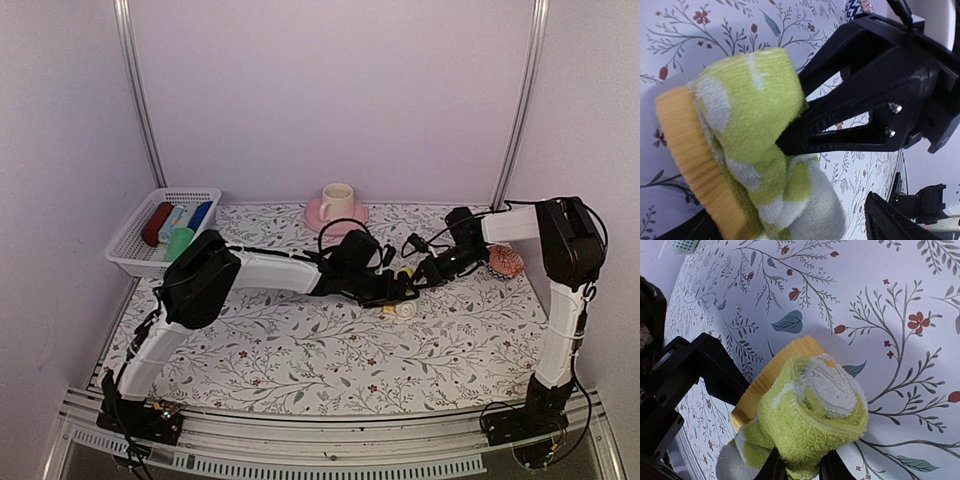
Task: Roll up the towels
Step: Pick up the towel from the center of the board.
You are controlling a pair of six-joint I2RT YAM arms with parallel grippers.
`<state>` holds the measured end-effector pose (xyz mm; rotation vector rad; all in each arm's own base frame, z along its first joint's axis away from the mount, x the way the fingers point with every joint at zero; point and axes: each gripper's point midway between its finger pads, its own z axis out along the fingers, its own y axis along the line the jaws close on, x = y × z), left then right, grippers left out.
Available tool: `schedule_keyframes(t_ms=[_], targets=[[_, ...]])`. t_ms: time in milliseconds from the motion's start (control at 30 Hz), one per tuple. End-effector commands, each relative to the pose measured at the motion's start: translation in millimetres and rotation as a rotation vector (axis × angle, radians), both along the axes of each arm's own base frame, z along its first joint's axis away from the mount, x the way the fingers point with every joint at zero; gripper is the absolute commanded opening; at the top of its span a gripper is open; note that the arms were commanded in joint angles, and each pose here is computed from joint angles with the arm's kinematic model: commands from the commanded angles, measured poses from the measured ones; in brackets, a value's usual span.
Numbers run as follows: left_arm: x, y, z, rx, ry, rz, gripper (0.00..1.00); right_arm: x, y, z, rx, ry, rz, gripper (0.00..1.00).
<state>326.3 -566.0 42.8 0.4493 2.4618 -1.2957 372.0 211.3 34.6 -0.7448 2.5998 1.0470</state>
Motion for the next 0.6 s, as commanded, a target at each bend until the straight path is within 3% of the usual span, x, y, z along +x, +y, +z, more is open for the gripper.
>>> schedule_keyframes(t_ms=[0, 333, 567], targets=[[-41, 21, -90, 0.242, 0.156, -0.039, 0.91, 4, 4, 2, -0.014, -0.004, -0.003, 0.23], [-45, 23, -117, 0.367, 0.172, -0.030, 0.90, 4, 8, 0, -0.049, -0.015, -0.002, 0.24], [-46, 33, -138, 0.419, 0.209, 0.004, 0.83, 3, 8, 2, -0.043, -0.014, -0.004, 0.24]])
